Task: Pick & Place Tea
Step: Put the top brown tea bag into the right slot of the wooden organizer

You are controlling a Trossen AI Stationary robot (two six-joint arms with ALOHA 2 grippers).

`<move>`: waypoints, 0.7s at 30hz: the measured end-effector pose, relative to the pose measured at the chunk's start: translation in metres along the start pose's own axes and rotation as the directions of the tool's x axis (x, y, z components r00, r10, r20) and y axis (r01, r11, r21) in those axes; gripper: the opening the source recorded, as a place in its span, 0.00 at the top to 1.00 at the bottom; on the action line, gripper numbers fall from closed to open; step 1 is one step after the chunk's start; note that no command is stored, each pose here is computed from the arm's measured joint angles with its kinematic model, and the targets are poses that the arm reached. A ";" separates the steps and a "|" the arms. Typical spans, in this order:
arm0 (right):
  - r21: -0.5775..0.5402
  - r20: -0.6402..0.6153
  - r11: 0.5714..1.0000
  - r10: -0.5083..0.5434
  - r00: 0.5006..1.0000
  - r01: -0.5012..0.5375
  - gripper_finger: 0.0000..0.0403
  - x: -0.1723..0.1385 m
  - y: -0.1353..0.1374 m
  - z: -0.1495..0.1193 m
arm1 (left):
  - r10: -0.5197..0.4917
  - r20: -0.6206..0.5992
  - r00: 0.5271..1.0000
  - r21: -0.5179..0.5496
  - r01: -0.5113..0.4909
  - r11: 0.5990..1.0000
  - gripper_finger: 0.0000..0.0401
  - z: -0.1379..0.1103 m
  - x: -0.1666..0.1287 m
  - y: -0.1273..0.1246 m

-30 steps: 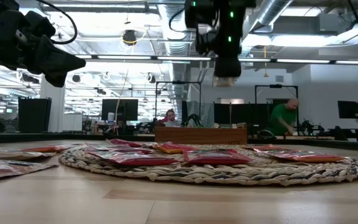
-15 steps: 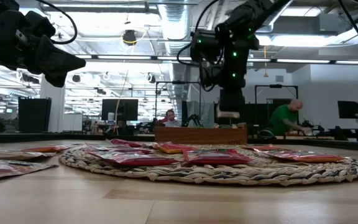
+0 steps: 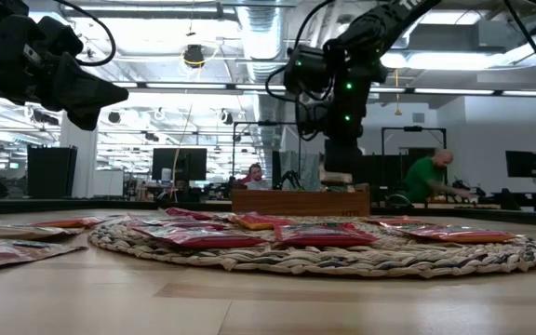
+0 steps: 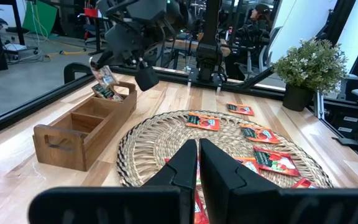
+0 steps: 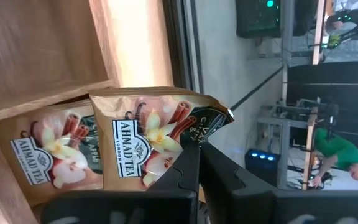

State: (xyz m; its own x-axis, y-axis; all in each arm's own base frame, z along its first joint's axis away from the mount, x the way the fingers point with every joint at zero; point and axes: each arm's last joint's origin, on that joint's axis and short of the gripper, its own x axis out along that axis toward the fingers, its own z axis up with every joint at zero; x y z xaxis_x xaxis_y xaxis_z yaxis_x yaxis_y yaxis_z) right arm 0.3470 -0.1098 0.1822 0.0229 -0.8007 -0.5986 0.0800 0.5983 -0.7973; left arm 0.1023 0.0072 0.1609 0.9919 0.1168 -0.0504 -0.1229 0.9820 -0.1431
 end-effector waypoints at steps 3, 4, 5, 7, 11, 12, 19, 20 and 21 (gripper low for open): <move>-0.024 -0.019 1.000 -0.002 1.000 0.002 1.00 0.004 0.004 -0.005 | 0.000 0.000 1.000 0.000 0.000 1.000 0.98 0.000 0.000 0.000; -0.029 -0.026 1.000 0.000 1.000 0.000 1.00 0.005 0.005 -0.007 | 0.000 0.000 1.000 0.000 0.000 1.000 0.98 0.000 0.000 0.000; -0.036 -0.031 0.999 0.001 1.000 -0.003 1.00 0.006 0.007 -0.008 | 0.000 0.000 1.000 0.000 0.000 1.000 0.98 0.000 0.000 0.000; -0.044 -0.033 0.999 0.003 0.999 -0.004 1.00 0.007 0.010 -0.010 | 0.000 0.000 1.000 0.000 0.000 1.000 0.98 0.000 0.000 0.000; -0.034 -0.017 0.999 0.002 1.000 -0.002 1.00 0.006 0.012 -0.008 | 0.000 0.000 1.000 0.000 0.000 1.000 0.98 0.000 0.000 0.000; -0.029 -0.012 1.000 0.007 1.000 -0.007 1.00 0.006 0.012 -0.008 | 0.000 0.000 1.000 0.000 0.000 1.000 0.98 0.000 0.000 0.000; -0.038 -0.004 0.999 0.023 1.000 -0.023 1.00 0.006 0.011 -0.007 | 0.000 0.000 1.000 0.000 0.000 1.000 0.98 0.000 0.000 0.000; -0.044 -0.003 0.999 0.023 1.000 -0.023 1.00 0.006 0.011 -0.007 | 0.000 0.000 1.000 0.000 0.000 1.000 0.98 0.000 0.000 0.000; -0.046 -0.002 0.999 0.023 1.000 -0.023 1.00 0.006 0.011 -0.007 | 0.000 0.000 1.000 0.000 0.000 1.000 0.98 0.000 0.000 0.000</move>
State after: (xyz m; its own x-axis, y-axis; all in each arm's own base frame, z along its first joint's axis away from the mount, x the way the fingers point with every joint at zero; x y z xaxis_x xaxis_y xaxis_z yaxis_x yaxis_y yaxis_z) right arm 0.3408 -0.1077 0.1687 0.0225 -0.7867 -0.6169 0.0332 0.6173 -0.7860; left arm 0.1024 0.0073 0.1609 0.9918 0.1169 -0.0508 -0.1231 0.9820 -0.1431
